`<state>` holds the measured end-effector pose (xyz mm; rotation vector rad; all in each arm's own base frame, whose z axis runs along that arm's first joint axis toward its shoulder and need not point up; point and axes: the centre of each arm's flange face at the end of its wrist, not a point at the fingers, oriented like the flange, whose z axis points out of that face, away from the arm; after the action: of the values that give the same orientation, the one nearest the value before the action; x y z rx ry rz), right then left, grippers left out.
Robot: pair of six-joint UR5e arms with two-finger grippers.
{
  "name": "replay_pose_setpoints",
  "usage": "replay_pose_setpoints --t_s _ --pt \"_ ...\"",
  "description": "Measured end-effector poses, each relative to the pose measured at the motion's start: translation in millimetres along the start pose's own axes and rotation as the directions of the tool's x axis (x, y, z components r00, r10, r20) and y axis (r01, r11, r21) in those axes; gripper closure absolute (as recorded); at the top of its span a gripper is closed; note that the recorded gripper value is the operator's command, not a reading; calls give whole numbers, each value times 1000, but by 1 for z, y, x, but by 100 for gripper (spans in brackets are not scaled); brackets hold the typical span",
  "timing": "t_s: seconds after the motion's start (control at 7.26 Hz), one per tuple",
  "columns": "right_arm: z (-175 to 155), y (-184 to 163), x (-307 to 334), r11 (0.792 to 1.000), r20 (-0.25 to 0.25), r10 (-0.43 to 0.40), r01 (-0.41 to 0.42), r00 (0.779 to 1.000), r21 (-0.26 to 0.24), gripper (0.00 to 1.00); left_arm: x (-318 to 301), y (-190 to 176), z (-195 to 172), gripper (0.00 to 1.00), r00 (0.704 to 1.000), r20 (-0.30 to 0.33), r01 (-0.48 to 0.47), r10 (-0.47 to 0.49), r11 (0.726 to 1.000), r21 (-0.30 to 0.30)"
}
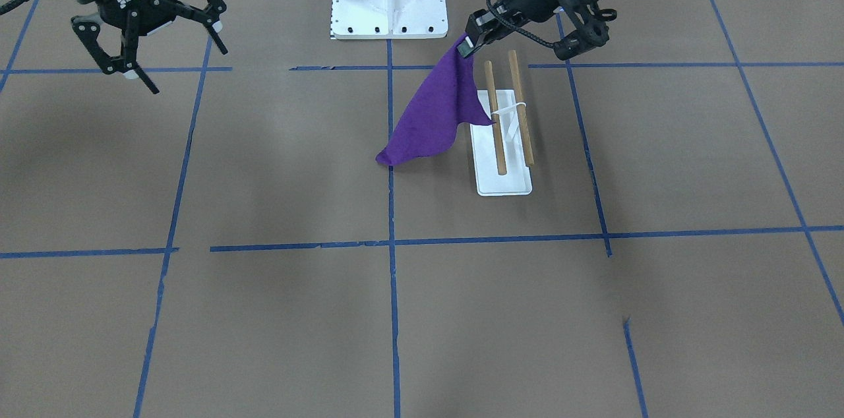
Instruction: Hang towel on rack
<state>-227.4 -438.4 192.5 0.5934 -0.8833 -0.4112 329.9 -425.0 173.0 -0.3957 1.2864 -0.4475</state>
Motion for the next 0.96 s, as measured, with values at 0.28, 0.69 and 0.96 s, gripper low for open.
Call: replay_pose_setpoints --t_s 0.28,0.69,0.96 --pt "10 2 17 999 -26 27 -27 999 -23 0 -49 -36 -5 100 996 54 -75 72 995 62" --pt "14 5 25 999 -38 40 -41 998 -35 0 -124 -108 -56 100 967 142 -234 212 958 167" --pt "14 7 28 998 -41 45 -47 998 -39 0 -156 -129 -64 42 946 194 -293 259 941 170"
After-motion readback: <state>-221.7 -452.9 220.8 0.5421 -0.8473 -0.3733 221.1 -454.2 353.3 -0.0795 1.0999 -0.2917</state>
